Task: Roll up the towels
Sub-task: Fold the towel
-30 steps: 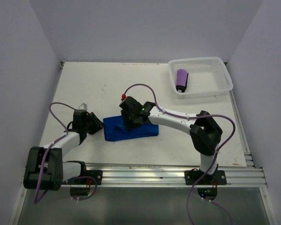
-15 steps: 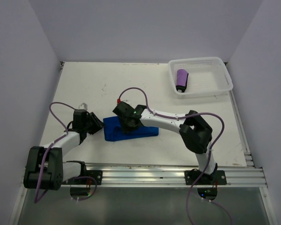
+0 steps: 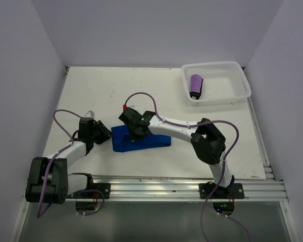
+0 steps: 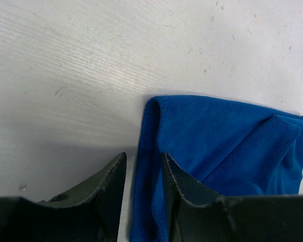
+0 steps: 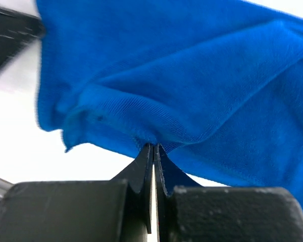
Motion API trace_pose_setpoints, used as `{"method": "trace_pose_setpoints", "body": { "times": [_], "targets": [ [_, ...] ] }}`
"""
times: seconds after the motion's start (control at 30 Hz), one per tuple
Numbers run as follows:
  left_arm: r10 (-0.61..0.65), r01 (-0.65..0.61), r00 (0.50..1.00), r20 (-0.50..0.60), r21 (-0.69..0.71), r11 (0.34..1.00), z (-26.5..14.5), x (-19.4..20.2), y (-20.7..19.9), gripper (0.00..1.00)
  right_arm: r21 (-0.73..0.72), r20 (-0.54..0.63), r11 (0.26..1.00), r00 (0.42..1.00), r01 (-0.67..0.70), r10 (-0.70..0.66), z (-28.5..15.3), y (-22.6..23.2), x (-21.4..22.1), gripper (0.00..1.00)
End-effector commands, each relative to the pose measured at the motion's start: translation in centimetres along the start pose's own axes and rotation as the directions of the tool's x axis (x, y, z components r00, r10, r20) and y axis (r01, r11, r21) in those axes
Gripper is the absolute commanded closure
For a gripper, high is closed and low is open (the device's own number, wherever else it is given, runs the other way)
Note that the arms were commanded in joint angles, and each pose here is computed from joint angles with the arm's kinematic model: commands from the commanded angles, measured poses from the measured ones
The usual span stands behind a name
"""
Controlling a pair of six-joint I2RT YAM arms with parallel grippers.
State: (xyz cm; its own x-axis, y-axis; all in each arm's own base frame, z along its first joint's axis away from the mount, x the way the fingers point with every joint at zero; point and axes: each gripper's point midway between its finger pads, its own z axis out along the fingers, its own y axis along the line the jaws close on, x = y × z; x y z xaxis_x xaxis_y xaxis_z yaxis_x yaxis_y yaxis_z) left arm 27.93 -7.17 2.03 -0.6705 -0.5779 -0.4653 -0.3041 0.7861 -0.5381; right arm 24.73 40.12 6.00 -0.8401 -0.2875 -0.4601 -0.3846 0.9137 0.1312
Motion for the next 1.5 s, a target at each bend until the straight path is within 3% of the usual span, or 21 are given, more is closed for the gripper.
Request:
{"method": "trace_pose_setpoints", "body": {
  "times": [0.0,0.43,0.77,1.3,1.37,1.4,1.43,1.47],
  "targets": [
    [0.019,-0.019,1.000,-0.009,-0.020,1.000,0.2,0.1,0.3,0.62,-0.038,0.073,0.998,0.996,0.050,-0.047,-2.0,2.1,-3.0,1.00],
    [0.018,-0.018,1.000,-0.006,-0.013,1.000,0.1,0.1,0.2,0.62,0.001,0.048,0.969,0.967,0.249,-0.248,-2.3,3.4,-6.0,1.00],
    [0.019,-0.019,1.000,-0.008,-0.007,1.000,0.1,0.1,0.1,0.62,-0.047,0.088,0.964,0.962,0.262,-0.257,-1.3,5.7,-7.9,1.00],
    [0.018,-0.018,1.000,-0.011,0.006,1.000,0.1,0.3,0.0,0.62,-0.009,0.137,0.963,0.955,0.268,-0.264,0.8,6.0,-9.4,1.00],
    [0.018,-0.018,1.000,-0.011,0.006,1.000,0.1,0.3,0.0,0.62,0.015,0.157,0.967,0.954,0.256,-0.255,1.3,5.7,-9.8,0.89],
    [0.016,-0.016,1.000,-0.013,0.005,1.000,0.1,0.4,0.0,0.62,0.023,0.169,0.968,0.953,0.251,-0.251,1.4,5.6,-10.1,0.79],
    [0.018,-0.018,1.000,-0.011,0.006,1.000,0.1,0.3,0.0,0.62,0.026,0.186,0.969,0.951,0.246,-0.247,1.7,5.6,-10.3,0.59],
    [0.018,-0.018,1.000,-0.013,0.005,1.000,0.1,0.4,0.1,0.62,0.034,0.197,0.970,0.950,0.240,-0.242,1.6,5.5,-10.6,0.55]
  ]
}}
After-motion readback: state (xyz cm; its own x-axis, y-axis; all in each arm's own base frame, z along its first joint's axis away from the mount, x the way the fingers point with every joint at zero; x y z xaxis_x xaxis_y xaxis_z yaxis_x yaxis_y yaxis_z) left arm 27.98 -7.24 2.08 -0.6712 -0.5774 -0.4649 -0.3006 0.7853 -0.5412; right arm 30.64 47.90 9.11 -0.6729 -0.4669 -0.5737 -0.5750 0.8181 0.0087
